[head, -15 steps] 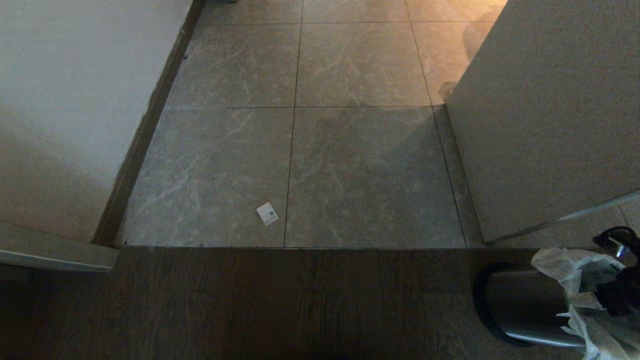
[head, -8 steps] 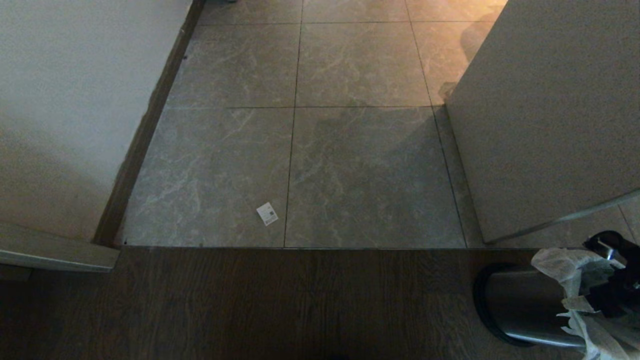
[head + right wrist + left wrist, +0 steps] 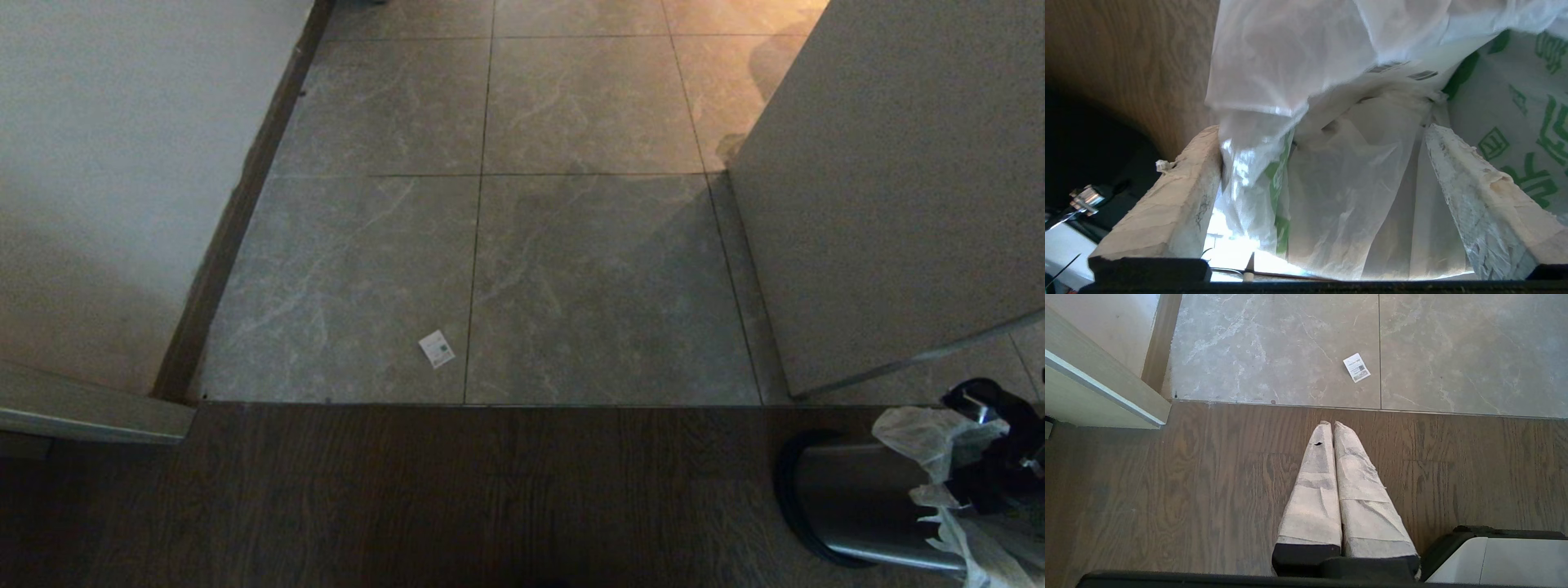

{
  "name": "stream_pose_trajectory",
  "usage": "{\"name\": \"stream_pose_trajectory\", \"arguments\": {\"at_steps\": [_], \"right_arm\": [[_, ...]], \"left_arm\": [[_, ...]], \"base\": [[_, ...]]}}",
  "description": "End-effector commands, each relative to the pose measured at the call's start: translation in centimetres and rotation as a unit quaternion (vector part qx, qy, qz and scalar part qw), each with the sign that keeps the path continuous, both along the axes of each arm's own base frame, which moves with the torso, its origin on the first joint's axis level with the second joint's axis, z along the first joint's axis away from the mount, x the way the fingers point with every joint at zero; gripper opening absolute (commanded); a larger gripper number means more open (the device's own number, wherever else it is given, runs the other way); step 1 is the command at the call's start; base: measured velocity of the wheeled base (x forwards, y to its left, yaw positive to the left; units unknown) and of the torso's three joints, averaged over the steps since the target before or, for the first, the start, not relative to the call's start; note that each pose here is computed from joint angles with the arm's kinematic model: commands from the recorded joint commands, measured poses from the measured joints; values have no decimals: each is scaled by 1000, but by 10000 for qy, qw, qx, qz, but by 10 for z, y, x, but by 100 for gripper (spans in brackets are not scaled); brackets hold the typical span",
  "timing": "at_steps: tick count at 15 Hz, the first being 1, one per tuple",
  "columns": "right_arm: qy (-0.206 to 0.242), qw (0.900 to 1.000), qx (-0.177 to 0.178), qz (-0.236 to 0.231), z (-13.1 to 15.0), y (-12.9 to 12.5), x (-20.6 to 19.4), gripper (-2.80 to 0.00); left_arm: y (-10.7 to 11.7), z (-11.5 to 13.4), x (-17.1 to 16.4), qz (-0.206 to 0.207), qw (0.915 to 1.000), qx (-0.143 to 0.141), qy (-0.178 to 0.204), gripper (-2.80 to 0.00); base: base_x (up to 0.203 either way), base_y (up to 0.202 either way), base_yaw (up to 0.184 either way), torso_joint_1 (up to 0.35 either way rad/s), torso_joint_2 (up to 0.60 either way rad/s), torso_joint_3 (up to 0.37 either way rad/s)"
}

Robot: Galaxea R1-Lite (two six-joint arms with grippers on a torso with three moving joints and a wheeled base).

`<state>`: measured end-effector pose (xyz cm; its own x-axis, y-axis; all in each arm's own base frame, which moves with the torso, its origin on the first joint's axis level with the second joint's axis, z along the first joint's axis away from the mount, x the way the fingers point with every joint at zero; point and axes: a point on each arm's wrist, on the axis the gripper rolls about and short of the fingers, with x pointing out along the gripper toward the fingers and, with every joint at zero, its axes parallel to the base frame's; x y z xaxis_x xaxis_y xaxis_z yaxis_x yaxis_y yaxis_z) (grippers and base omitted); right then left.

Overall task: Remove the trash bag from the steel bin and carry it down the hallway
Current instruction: Pick up the trash bag

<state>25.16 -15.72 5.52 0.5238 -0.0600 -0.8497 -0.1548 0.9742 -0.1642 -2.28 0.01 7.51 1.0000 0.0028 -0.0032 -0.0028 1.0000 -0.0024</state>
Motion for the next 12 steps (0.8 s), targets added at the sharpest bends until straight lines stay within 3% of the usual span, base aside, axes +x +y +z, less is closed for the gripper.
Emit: {"name": "stream_pose_trajectory", "arguments": {"at_steps": [1,12], "right_arm": [[11,10000,-29,-14,3,-3,3,0],[194,9997,116,15,20,12,-19,0]], "left_arm": [[0,0,0,2,10000,-3,-1,-280],[0,0,0,2,10000,-3,-1,-280]], "base": [[0,0,0,0,0,0],[0,0,0,0,0,0]]}}
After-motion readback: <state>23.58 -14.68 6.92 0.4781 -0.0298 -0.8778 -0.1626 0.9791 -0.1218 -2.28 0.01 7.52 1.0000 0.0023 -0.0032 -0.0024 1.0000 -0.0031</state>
